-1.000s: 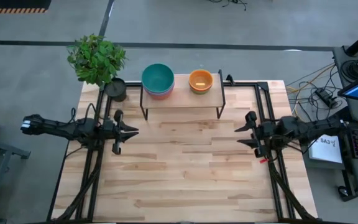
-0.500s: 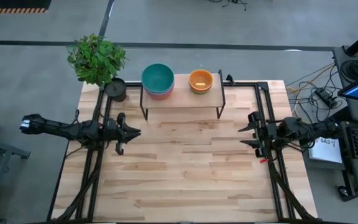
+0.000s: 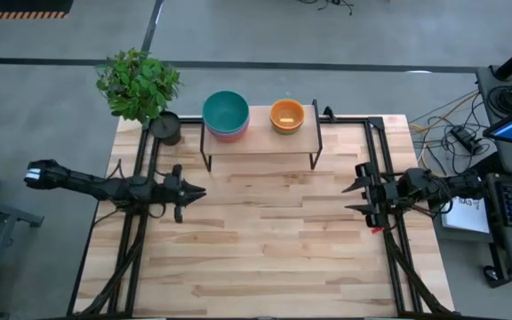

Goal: Place and stack bowls onto a shelf
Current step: Return to Home Position

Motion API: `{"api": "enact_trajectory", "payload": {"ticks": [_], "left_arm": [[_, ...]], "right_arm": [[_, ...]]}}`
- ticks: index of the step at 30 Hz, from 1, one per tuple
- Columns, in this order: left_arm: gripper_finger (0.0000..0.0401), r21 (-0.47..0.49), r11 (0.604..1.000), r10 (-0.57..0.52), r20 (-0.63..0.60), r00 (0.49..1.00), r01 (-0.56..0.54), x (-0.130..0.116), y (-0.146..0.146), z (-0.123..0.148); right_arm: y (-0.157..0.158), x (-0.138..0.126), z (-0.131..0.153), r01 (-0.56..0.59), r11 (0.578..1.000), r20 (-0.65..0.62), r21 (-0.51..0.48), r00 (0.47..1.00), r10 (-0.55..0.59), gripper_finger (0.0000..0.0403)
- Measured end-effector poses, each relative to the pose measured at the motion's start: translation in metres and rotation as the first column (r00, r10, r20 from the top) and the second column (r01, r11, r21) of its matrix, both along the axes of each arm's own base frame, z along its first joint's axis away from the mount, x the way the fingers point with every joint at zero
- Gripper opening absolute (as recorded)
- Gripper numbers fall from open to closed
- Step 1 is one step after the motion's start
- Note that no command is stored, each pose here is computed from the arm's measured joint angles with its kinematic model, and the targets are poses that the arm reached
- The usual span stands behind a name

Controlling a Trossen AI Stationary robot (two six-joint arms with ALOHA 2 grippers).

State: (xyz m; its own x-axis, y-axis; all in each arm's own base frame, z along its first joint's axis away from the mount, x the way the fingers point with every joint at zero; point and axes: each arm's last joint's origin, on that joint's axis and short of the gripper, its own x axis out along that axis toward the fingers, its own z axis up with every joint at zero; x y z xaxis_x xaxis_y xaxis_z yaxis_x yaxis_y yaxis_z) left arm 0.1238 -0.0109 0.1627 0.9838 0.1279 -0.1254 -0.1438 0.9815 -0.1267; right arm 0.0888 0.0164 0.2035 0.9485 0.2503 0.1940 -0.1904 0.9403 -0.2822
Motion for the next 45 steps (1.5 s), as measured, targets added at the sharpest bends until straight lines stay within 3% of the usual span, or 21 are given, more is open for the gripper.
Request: {"api": "enact_trajectory", "payload": {"ticks": [3, 10, 17, 45], "left_arm": [[0.004, 0.002, 1.0, 0.0, -0.049, 0.999, 0.0, 0.0, 0.0, -0.012], [0.004, 0.068, 0.997, -0.024, -0.047, 0.999, 0.028, 0.003, -0.001, -0.011], [0.004, 0.073, 0.997, -0.01, -0.053, 0.999, 0.013, 0.005, -0.001, -0.009], [0.004, 0.081, 0.997, -0.008, -0.115, 0.993, 0.018, 0.01, -0.002, -0.013]], "right_arm": [[0.0, 0.001, -0.003, -0.004, 1.0, 0.002, 0.005, 1.0, 0.004, 0.0187], [0.001, 0.004, -0.015, -0.025, 0.995, -0.011, 0.094, 1.0, 0.026, 0.0187], [0.001, 0.005, -0.019, -0.026, 0.981, -0.073, 0.191, 0.997, 0.04, 0.0187], [0.001, 0.005, -0.019, -0.026, 0.979, -0.078, 0.204, 0.996, 0.043, 0.0187]]}}
